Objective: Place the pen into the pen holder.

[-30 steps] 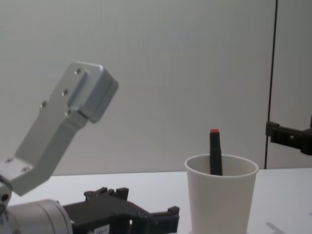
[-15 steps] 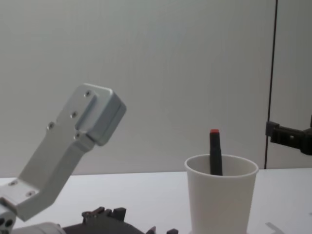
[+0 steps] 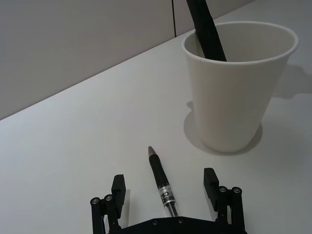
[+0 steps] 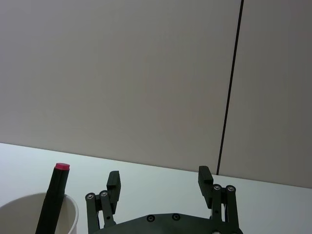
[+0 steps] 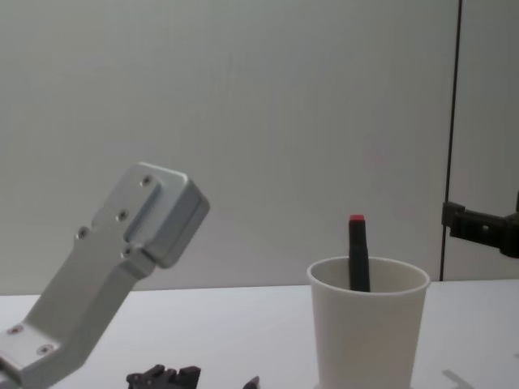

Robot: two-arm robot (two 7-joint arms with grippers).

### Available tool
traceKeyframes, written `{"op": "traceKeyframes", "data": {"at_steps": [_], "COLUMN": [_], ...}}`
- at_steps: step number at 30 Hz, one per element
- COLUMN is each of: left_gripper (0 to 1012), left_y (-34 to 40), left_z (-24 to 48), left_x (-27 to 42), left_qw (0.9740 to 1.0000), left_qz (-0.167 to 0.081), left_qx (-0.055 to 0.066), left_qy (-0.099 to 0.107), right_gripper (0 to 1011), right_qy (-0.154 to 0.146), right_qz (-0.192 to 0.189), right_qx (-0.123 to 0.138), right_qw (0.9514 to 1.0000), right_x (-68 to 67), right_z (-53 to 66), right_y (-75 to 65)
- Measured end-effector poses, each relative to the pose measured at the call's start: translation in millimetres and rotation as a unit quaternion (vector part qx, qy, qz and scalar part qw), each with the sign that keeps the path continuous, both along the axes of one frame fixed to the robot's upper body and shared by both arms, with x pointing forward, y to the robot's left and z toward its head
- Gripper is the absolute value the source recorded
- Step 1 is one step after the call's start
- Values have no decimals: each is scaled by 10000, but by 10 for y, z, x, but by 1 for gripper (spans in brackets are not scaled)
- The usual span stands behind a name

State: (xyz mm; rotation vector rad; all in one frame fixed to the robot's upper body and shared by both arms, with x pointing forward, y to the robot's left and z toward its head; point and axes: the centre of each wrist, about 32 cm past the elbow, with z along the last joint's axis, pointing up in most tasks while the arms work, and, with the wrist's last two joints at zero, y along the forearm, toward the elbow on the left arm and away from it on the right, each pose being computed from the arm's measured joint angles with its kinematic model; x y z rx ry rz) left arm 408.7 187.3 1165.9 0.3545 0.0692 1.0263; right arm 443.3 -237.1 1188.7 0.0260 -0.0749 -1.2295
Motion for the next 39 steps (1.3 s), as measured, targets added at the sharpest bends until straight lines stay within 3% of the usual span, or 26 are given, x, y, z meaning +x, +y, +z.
{"op": "traceKeyframes", "data": {"at_steps": [23,35,39], "left_gripper": [1001,1001,1001], "left_y": [15,14,14], "left_z": [-26,-29,-31], "left_x": [-75,-86,-89], "left_qw": [9998,9998,9998], "left_qz": [94,118,133], "left_qx": [157,172,120], "left_qy": [29,15,6], "right_gripper": [1001,1001,1001], "right_qy": [0,0,0], "right_qz": [0,0,0], "right_qx": [0,0,0], "right_qw": [10000,10000,10000], "right_x": [0,0,0], "right_z": [0,0,0], "right_y": [0,0,0]}}
